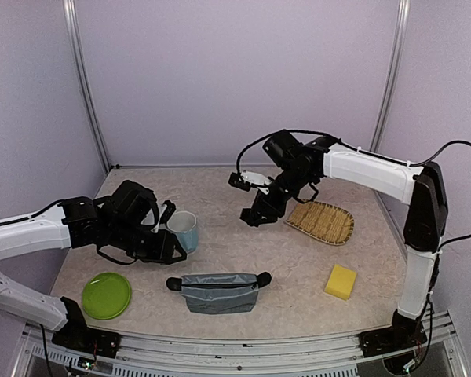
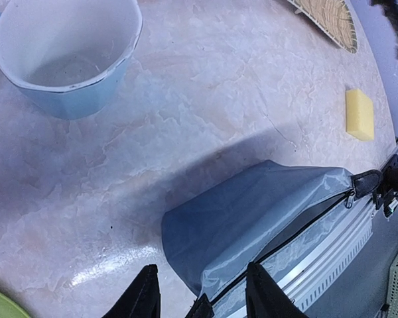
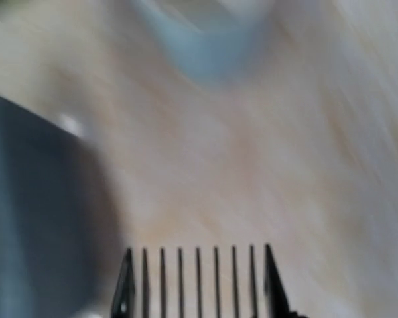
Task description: Sort the hair-cutting tools
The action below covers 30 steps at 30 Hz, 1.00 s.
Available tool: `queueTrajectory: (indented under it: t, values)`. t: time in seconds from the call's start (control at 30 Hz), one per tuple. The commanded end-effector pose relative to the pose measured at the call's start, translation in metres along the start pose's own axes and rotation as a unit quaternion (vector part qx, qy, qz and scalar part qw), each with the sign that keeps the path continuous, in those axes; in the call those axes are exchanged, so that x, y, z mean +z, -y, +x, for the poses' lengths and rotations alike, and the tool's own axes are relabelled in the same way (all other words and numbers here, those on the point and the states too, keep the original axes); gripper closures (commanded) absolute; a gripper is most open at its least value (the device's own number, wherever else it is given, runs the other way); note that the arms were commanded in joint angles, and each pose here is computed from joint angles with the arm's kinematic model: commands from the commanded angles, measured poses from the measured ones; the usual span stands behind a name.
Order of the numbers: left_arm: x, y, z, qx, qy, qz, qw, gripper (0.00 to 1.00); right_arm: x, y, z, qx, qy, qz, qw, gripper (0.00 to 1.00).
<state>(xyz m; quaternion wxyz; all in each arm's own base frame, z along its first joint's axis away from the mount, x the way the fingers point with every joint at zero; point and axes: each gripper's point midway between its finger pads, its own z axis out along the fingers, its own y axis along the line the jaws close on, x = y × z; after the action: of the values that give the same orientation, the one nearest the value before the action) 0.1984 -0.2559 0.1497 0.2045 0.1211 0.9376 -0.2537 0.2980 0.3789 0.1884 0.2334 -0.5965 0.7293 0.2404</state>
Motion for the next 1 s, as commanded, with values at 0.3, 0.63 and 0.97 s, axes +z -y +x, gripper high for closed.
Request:
queueTrajectory:
  t: [0.3,0.63,0.97]
  values:
    - [0.002,-0.002,0.039,-0.048,-0.049,0.049,0.996,0.57,0.03,-0.179,-0.004,-0.101,-0.007,-0.267,0.958,0.52]
    - [0.001,0.002,0.049,-0.072,-0.052,0.083,0.993,0.56,0.075,-0.169,0.026,-0.072,-0.087,-0.268,0.957,0.53]
    - [0.017,0.004,0.056,-0.07,-0.065,0.098,0.991,0.57,0.093,-0.155,0.035,-0.058,-0.12,-0.244,0.961,0.52]
